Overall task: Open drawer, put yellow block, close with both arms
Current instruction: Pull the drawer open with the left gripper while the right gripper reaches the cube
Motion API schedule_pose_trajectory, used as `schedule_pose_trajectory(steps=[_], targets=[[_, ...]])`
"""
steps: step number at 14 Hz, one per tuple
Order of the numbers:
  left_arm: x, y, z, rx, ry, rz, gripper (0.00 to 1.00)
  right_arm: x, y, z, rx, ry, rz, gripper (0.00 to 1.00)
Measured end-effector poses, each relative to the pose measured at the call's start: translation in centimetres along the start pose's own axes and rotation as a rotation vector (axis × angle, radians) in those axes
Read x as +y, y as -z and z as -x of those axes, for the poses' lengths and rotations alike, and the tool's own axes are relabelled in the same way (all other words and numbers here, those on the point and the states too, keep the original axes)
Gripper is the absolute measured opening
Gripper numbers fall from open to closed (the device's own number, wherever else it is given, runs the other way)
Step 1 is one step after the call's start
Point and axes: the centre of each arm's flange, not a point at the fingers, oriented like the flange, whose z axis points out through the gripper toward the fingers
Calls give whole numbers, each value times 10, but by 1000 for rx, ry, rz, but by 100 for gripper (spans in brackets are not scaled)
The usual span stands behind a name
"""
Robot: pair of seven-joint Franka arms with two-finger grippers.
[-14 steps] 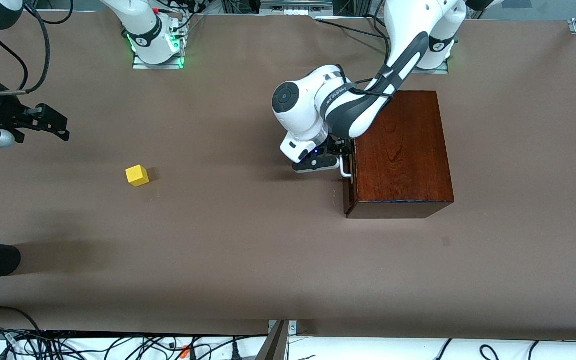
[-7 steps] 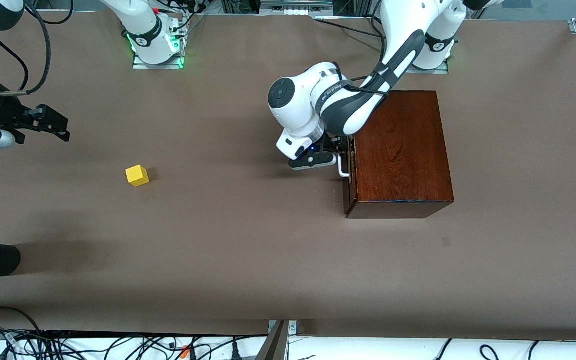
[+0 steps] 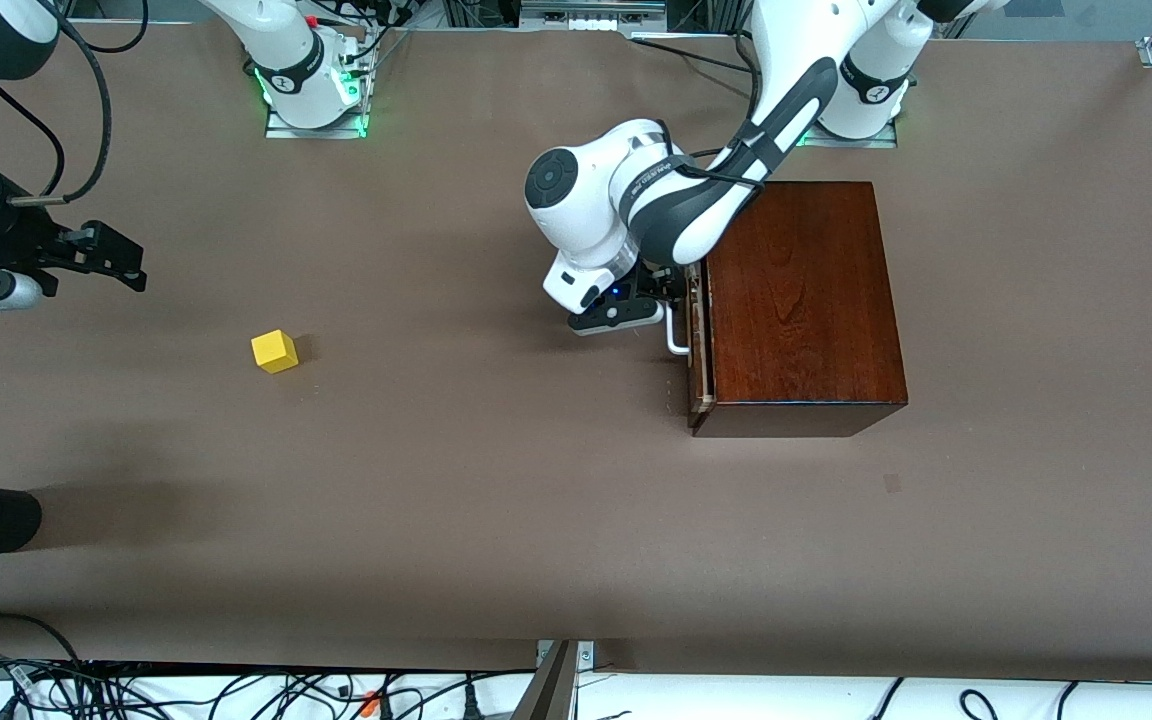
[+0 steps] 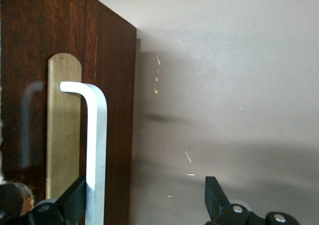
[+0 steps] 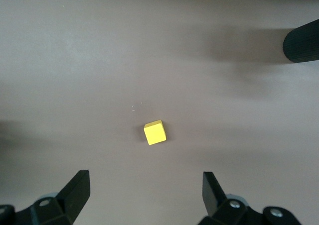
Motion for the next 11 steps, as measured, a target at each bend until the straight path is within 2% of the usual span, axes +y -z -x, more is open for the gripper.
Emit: schedule_pose_trajectory(steps=[4,7,11], targets=[[9,4,1,4,5,13,100,-5,-11,-5,-17,22,-6,100],[18,8,0,-3,19,35,100,-8,-22,-4,-58,104,-40,100],[33,17,-1,-17,28,80,100,-3,-28,-6,-65,156,-72,100]])
